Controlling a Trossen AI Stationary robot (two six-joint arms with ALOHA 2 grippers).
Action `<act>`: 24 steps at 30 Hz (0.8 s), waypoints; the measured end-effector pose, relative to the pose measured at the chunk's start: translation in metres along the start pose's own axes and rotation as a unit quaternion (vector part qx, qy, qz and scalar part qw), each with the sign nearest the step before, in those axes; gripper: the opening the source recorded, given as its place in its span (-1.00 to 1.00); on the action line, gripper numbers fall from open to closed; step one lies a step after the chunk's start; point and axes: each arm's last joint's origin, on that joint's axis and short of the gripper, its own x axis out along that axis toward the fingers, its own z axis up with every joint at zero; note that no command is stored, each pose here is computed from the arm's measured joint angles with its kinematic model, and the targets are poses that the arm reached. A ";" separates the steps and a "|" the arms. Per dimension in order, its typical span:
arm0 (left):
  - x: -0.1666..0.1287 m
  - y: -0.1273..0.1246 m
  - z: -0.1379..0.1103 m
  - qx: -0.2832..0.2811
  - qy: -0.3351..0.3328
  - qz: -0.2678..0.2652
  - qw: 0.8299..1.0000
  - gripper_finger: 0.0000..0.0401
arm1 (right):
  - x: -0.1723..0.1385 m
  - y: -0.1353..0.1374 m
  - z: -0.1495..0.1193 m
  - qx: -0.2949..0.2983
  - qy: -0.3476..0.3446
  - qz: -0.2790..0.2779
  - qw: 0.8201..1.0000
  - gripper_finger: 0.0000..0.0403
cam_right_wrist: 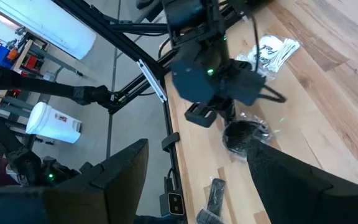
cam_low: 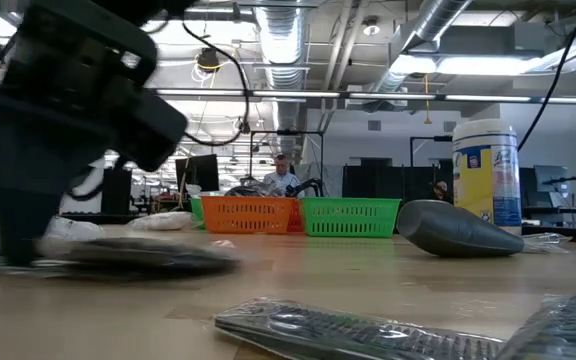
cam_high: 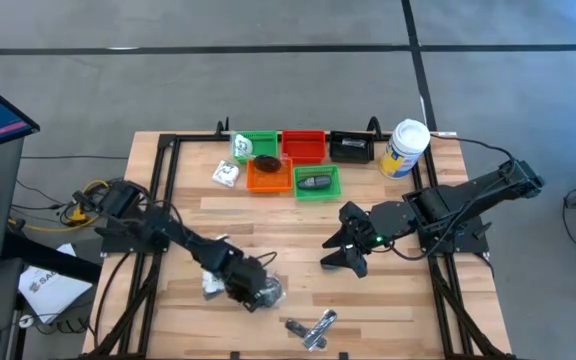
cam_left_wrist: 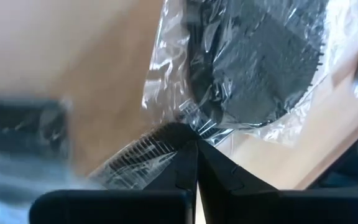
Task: Pick & Place Travel size toiletries
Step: Put the black comb into the red bin
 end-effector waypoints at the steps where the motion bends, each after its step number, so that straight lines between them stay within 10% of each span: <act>1: -0.001 0.001 0.004 0.000 -0.002 0.000 1.000 -1.00 | 0.000 0.000 0.000 0.000 0.000 0.000 1.000 0.32; 24: -0.023 0.040 0.079 0.007 -0.053 0.012 0.999 -1.00 | 0.000 0.000 0.000 -0.004 0.000 0.000 1.000 0.32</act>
